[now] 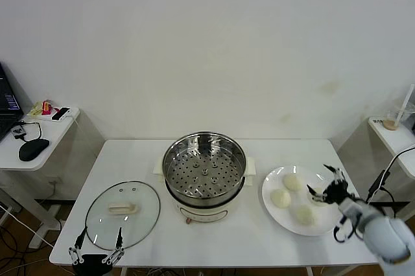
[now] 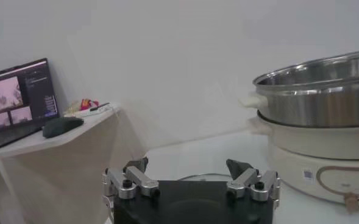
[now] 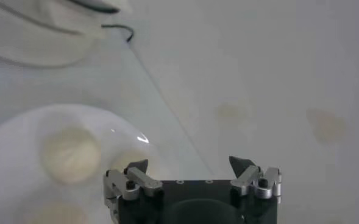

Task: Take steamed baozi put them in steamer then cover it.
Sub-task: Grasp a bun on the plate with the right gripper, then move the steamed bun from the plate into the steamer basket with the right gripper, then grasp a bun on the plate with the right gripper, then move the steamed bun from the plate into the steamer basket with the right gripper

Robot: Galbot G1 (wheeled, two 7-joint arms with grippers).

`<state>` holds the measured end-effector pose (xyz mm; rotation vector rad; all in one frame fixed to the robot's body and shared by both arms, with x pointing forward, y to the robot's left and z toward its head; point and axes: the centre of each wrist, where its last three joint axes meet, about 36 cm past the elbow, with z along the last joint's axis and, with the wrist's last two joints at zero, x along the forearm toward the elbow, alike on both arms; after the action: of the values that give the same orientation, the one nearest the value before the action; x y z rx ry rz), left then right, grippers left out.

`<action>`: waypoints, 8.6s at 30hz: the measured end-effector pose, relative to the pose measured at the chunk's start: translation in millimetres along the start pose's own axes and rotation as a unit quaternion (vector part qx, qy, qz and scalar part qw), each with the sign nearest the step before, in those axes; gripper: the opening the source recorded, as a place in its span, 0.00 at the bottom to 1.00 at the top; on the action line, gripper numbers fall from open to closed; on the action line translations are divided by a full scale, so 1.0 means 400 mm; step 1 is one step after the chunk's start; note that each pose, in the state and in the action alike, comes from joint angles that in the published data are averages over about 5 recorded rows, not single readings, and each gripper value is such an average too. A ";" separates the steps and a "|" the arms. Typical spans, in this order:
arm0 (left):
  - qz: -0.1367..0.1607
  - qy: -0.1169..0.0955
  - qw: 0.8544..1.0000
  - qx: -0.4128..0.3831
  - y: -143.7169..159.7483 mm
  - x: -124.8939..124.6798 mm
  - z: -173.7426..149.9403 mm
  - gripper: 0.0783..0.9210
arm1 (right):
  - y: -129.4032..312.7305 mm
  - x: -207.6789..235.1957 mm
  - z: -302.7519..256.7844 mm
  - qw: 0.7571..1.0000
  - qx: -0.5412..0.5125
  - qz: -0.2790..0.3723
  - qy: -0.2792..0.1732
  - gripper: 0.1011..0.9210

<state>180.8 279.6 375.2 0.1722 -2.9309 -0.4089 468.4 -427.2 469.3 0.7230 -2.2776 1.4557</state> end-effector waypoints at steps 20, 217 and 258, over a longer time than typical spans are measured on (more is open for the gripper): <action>-0.017 0.007 1.000 -0.010 0.019 -0.021 0.009 0.88 | -0.236 -0.246 -0.089 0.945 0.160 -0.276 0.071 0.88; -0.019 -0.014 0.999 -0.036 0.144 -0.160 -0.021 0.88 | -0.038 -0.332 -0.244 0.909 0.176 -0.367 0.086 0.87; -0.009 -0.036 0.999 -0.036 0.134 -0.182 -0.056 0.88 | -0.426 -0.143 -0.593 0.941 0.179 -0.286 0.013 0.65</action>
<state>251.3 334.8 399.9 0.1767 -2.9813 -0.5336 617.4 -257.1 662.8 1.3276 -1.5830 1.5625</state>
